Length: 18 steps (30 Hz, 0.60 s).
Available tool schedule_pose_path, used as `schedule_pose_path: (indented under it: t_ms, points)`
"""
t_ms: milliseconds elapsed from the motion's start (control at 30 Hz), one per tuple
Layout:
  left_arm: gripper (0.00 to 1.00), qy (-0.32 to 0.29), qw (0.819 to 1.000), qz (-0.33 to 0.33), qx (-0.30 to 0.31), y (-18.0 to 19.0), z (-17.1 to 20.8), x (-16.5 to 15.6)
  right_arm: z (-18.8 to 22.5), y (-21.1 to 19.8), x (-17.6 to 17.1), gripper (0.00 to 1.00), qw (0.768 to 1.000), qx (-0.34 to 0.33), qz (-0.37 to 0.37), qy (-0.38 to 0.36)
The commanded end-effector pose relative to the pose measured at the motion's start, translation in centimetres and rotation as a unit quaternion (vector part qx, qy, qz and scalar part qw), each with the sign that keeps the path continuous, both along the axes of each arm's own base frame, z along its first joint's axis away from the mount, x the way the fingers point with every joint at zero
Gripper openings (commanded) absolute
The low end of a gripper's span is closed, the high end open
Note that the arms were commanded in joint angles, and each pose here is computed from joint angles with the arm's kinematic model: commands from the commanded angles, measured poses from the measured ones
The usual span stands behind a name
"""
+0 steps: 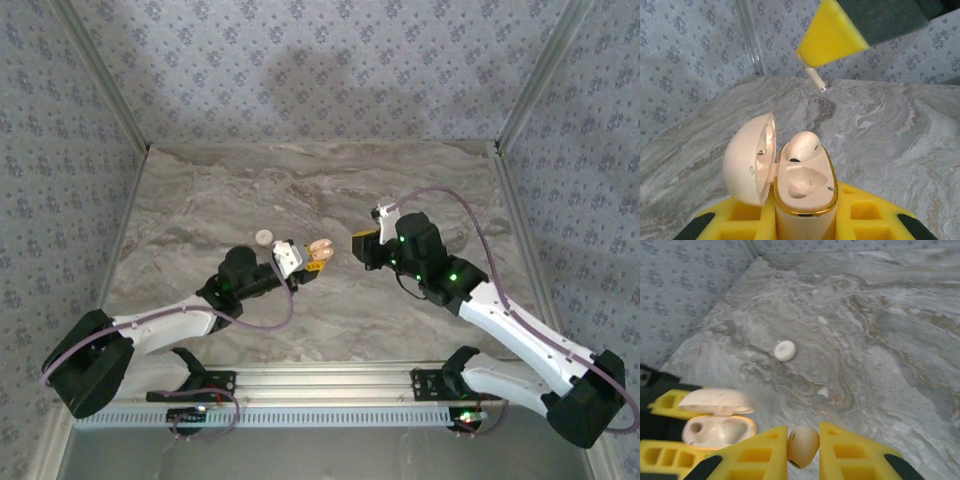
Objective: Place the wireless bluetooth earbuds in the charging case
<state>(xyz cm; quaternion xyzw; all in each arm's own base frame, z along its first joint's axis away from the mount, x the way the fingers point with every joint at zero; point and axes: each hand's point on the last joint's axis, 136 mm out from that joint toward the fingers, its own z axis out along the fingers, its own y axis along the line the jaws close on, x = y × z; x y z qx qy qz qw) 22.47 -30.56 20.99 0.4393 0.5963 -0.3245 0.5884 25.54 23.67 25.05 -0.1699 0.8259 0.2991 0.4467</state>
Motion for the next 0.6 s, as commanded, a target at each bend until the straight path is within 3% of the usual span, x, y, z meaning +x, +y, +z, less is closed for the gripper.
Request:
schedule_pose_path:
  t_ms: [0,567]
  points:
    - [0.13,-0.033,0.999,-0.025,-0.02,-0.7,2.5,-0.2,2.1,1.1,-1.1,0.2,0.999,0.003,0.033,-0.043]
    - [0.13,-0.039,0.998,-0.032,-0.023,-0.9,3.6,-0.6,5.4,6.2,-2.5,0.2,0.988,0.008,0.104,-0.111]
